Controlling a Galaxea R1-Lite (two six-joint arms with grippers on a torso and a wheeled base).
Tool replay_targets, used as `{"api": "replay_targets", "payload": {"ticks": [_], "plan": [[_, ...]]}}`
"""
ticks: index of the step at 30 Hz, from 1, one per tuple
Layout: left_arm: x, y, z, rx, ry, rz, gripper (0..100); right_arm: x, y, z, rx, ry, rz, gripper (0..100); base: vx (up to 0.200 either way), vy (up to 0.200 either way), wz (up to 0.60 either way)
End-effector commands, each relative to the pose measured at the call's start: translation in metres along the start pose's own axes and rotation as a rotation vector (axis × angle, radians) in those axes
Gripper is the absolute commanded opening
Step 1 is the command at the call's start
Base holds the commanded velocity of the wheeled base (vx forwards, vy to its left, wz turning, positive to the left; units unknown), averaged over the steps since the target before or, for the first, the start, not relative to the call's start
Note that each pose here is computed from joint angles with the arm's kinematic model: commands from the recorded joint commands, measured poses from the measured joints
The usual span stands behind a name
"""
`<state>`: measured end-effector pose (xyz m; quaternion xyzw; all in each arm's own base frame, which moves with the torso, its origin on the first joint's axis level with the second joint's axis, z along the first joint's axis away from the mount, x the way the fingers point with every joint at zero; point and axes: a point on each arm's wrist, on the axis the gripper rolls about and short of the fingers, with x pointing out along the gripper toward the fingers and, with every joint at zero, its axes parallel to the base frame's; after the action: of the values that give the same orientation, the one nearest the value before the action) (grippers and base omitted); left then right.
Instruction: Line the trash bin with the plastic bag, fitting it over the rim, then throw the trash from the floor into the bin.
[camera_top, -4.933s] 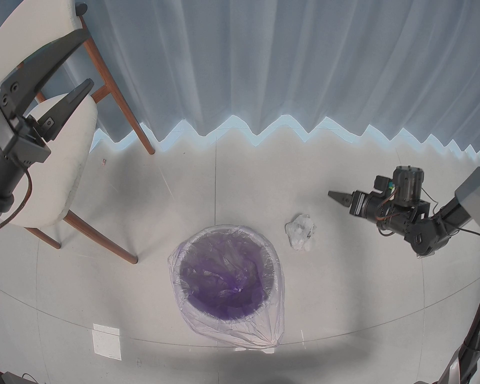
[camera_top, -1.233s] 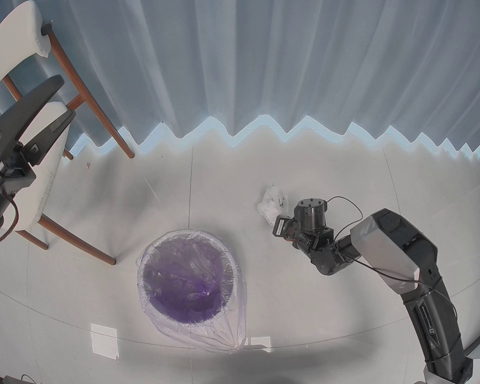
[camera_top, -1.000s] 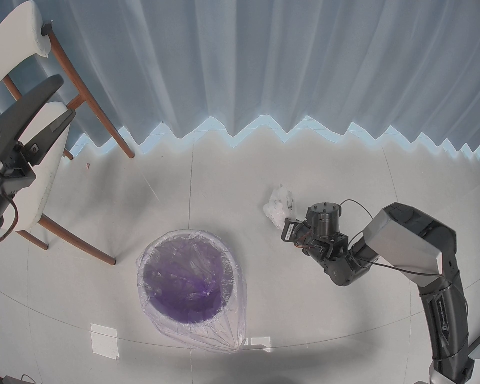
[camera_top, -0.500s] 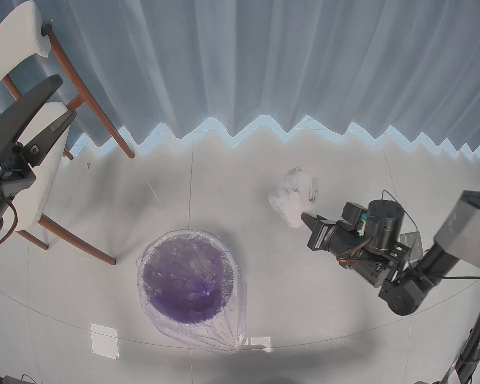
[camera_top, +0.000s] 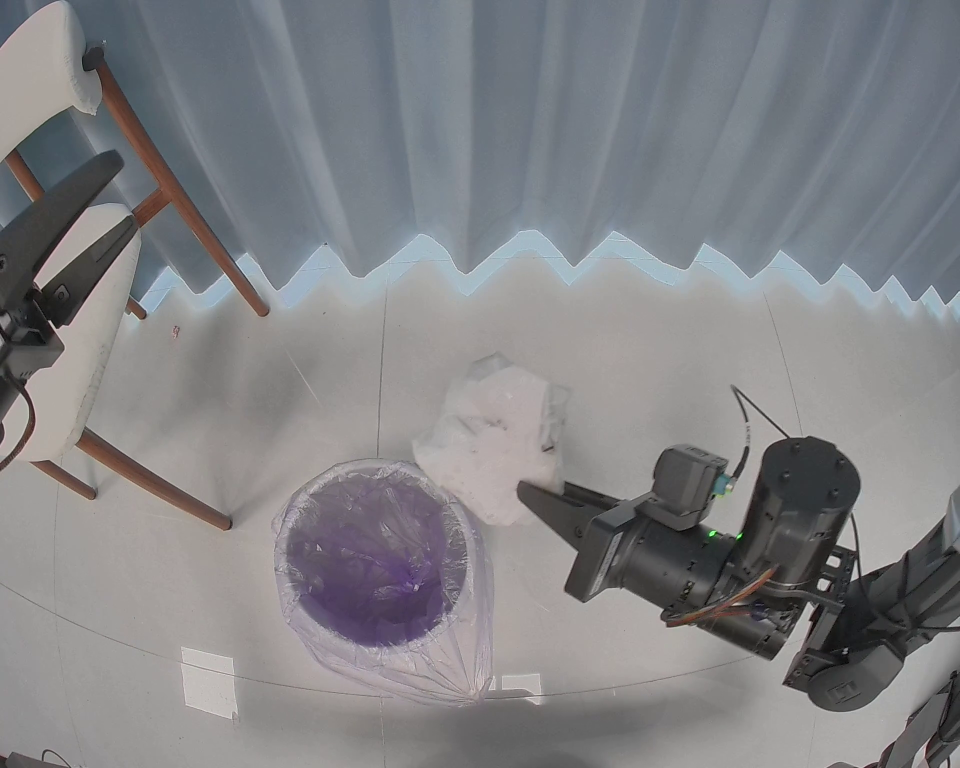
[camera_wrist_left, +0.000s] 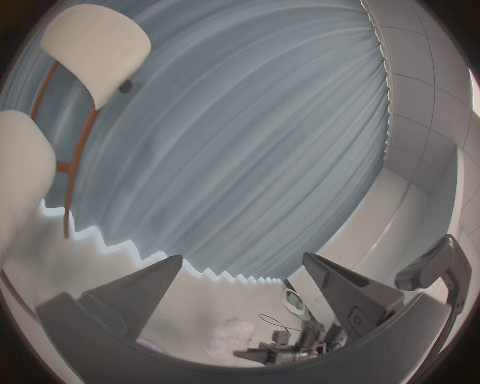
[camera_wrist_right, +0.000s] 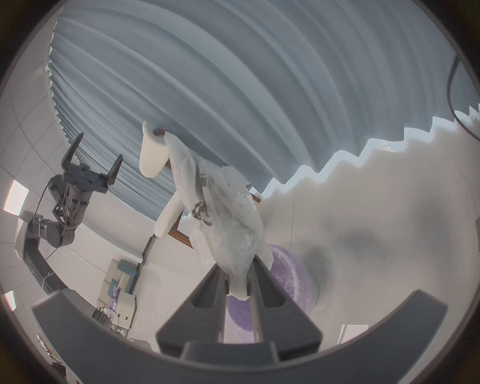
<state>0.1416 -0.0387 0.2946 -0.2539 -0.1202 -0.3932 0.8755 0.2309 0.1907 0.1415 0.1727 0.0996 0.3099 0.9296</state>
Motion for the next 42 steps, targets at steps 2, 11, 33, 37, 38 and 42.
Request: {"api": "replay_targets", "payload": {"ticks": [2, 11, 33, 37, 38, 42], "plan": [[-0.003, 0.02, 0.006, 0.031, -0.014, 0.113, 100, 0.036, 0.003, -0.04, -0.01, 0.045, -0.006, 0, 0.0, 0.0, 0.0], [0.002, 0.019, -0.018, -0.08, 0.116, 0.109, 100, 0.038, -0.013, -0.089, -0.018, 0.091, -0.033, 0, 0.0, 0.133, 0.0], [0.023, 0.026, -0.036, 0.026, 0.106, 0.212, 100, 0.062, -0.023, -0.112, -0.05, 0.137, -0.06, 0, 0.0, 0.136, 0.0], [0.023, 0.025, -0.037, 0.023, 0.108, 0.207, 100, 0.076, -0.046, -0.127, -0.063, 0.129, -0.106, 0, 0.0, 0.0, 0.0], [0.022, 0.025, -0.037, 0.024, 0.109, 0.206, 100, 0.078, -0.052, -0.126, -0.066, 0.117, -0.117, 0, 0.0, 0.0, 0.0], [0.022, 0.023, -0.037, 0.021, 0.111, 0.198, 100, 0.077, -0.065, -0.122, -0.086, 0.099, -0.147, 0, 0.0, 0.0, 0.0]]}}
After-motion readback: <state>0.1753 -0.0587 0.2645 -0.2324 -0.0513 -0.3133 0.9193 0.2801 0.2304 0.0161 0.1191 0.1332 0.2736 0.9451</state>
